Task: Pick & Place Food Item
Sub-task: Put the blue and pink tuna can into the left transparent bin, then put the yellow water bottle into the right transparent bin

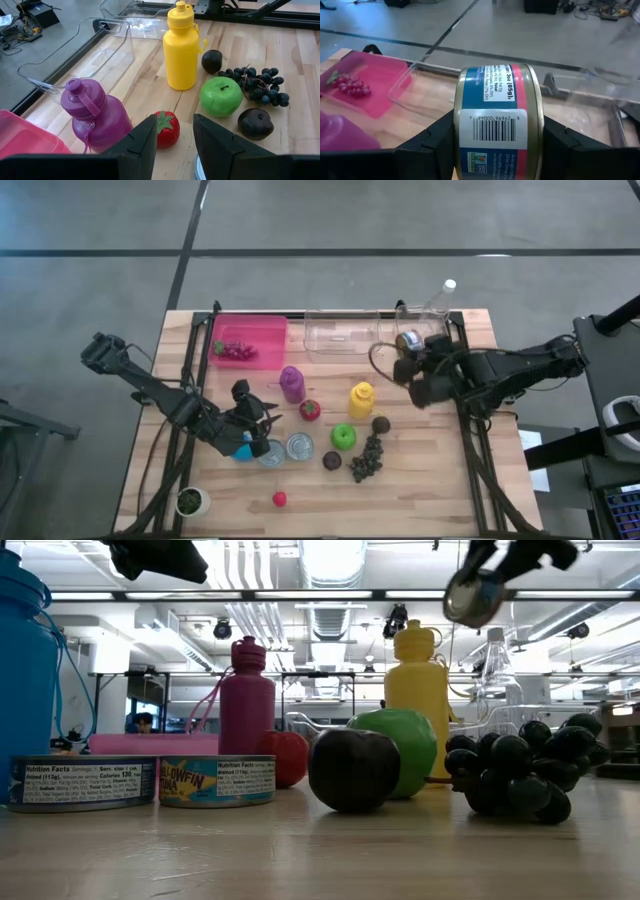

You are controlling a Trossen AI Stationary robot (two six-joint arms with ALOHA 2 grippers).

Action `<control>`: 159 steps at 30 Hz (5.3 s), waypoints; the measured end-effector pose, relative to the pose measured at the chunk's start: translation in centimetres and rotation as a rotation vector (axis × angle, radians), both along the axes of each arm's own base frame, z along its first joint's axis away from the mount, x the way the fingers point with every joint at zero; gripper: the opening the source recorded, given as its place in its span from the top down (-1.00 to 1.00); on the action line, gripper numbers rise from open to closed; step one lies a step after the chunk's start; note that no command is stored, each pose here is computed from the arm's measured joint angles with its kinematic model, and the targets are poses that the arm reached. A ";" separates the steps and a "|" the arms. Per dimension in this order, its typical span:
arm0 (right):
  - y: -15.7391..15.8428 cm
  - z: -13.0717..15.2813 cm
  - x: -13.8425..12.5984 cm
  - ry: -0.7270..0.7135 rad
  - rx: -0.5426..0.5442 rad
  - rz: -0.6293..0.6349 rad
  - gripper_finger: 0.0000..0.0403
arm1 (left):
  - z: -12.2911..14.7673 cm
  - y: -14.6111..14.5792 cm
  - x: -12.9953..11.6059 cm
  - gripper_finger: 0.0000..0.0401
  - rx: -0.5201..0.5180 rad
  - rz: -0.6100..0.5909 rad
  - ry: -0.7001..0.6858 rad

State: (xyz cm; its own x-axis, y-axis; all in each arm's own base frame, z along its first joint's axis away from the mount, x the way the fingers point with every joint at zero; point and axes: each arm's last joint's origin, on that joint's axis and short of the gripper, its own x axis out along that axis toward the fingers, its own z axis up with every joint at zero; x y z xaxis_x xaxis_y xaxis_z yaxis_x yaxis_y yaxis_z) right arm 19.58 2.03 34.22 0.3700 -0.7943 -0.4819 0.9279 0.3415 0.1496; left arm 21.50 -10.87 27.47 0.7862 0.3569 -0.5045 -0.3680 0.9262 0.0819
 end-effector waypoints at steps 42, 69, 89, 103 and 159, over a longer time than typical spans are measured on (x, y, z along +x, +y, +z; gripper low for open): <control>-22.2 -6.9 11.7 0.190 0.565 0.039 0.04 | 0.0 0.0 0.0 0.35 0.000 0.000 0.001; -22.5 -10.8 12.0 0.260 0.664 -0.037 0.04 | 0.0 0.0 0.0 0.35 0.000 0.000 0.001; -22.5 -11.7 12.0 0.251 0.653 -0.031 -0.07 | 0.0 0.0 0.0 0.36 0.000 0.000 0.001; -22.6 -11.7 12.0 0.244 0.640 -0.020 -0.07 | 0.0 0.0 0.0 0.36 0.000 0.000 0.000; 0.9 -2.9 8.6 0.362 0.174 0.825 0.11 | 0.0 0.0 0.0 0.36 -0.009 0.003 -0.009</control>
State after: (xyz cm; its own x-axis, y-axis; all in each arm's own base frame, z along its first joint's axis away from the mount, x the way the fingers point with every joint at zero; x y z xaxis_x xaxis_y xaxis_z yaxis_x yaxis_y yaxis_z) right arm 28.23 2.97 31.28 0.5904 -0.2504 -0.7673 0.4001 0.9164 0.0088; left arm 21.55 -10.90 27.50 0.7893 0.3550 -0.5009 -0.3717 0.9257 0.0704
